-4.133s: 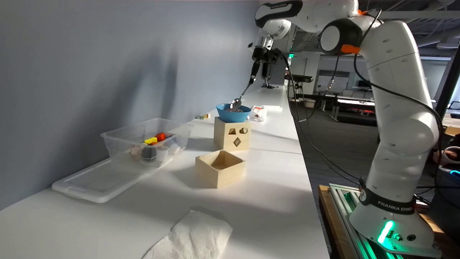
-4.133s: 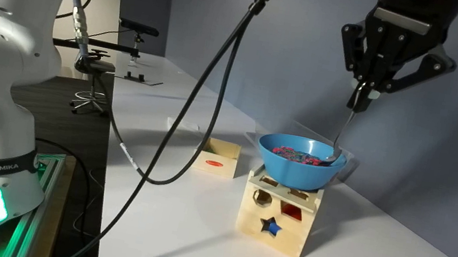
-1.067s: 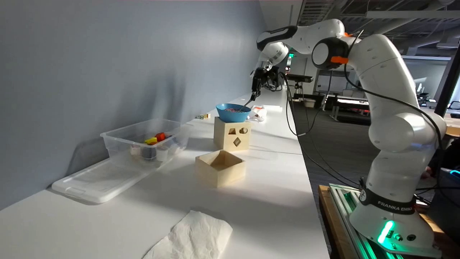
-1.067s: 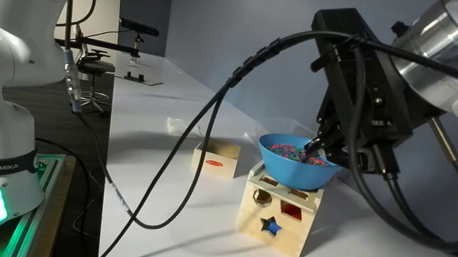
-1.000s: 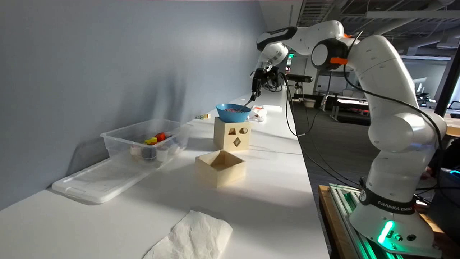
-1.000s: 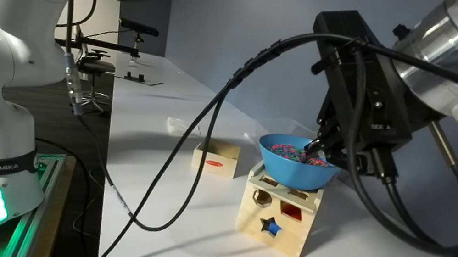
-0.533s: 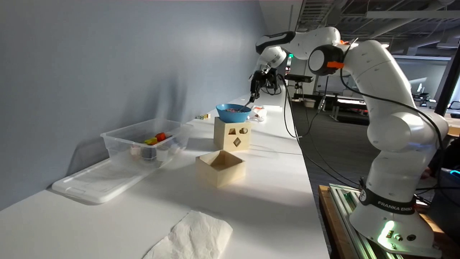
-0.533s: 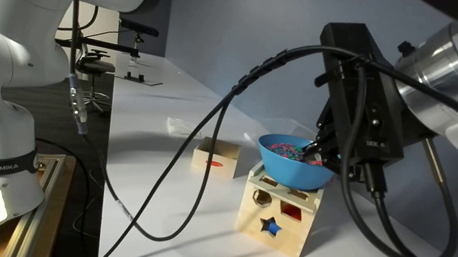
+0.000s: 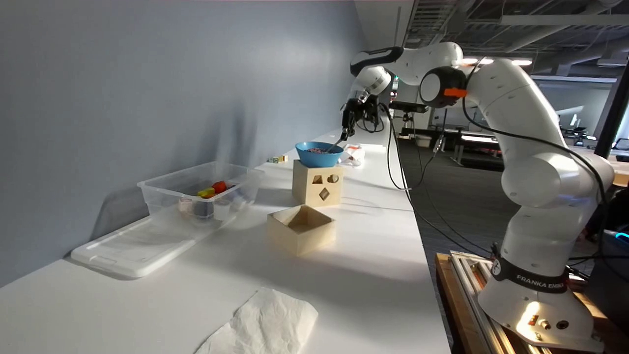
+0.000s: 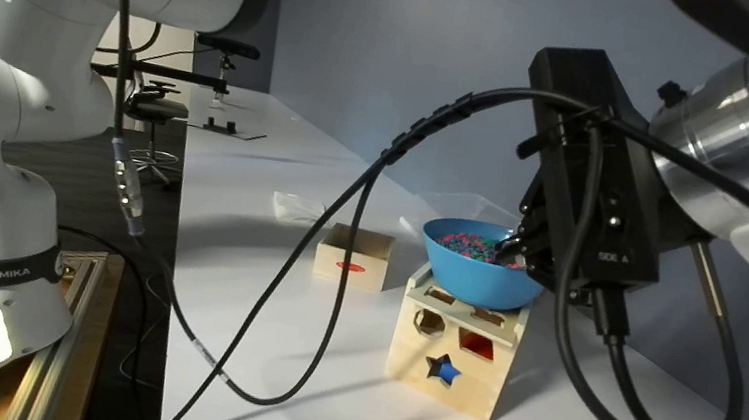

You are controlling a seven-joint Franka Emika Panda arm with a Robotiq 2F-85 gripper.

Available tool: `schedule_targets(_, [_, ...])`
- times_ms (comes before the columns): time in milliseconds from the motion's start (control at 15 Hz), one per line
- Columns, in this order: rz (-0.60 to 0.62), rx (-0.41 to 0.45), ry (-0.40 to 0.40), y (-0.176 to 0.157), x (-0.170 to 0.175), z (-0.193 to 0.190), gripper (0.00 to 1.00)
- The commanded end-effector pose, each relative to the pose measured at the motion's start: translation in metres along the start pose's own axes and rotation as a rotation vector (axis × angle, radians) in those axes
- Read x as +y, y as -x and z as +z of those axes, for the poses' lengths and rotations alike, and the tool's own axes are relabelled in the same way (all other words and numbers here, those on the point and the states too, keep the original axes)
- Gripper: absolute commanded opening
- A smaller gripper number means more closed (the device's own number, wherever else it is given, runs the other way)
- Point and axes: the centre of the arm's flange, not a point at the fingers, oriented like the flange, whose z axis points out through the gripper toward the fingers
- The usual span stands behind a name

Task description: Put half a spoon of the blue bowl's contents into the small crate

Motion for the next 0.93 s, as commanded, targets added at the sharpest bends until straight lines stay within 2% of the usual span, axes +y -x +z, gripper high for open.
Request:
schedule_targets(0, [0.004,0.01,-0.049,-0.0115,0.0032,-0.0133,0.01])
schedule_targets(867, [-0.021,0.035,-0.135,-0.0115,0.0121,-0.014,0.01])
